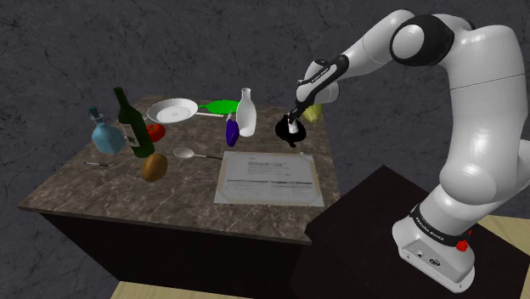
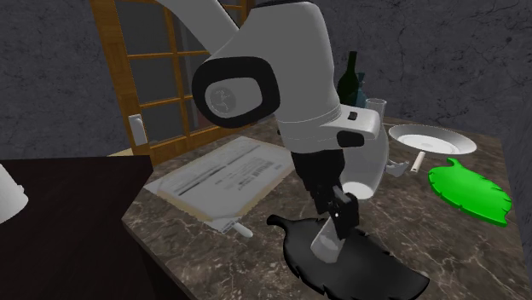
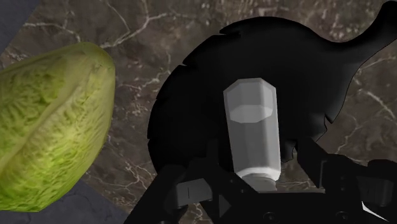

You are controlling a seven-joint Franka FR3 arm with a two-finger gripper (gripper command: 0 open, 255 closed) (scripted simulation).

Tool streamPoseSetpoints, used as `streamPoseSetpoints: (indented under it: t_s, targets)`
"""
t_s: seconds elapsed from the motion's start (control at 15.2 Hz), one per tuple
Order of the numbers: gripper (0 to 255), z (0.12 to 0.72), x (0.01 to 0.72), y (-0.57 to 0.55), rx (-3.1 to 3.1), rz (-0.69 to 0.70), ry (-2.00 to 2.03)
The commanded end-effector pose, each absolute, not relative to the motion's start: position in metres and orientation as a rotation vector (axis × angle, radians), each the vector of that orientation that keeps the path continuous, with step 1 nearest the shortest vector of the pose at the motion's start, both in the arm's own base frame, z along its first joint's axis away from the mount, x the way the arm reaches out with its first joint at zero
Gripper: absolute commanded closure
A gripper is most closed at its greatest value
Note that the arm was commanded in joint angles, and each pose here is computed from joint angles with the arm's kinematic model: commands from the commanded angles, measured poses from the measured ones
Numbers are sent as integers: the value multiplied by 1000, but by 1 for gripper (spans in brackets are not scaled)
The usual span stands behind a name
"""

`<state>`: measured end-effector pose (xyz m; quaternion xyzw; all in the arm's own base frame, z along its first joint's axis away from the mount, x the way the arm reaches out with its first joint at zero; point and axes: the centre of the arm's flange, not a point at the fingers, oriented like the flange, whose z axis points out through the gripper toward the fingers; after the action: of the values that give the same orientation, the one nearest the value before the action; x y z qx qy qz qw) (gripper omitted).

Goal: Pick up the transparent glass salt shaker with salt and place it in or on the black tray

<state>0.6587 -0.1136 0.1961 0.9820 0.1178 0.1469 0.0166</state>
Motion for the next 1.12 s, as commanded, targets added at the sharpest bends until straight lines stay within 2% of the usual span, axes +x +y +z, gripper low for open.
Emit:
streamPoseSetpoints:
  t_s: [0.0,0.26,0.53,1.06]
  targets:
    - [0,196,659,-114,3053,457,366]
    - [0,196,659,-114,3053,457,366]
    - [0,244,644,-114,3053,457,366]
    - [0,244,644,-114,3053,457,366]
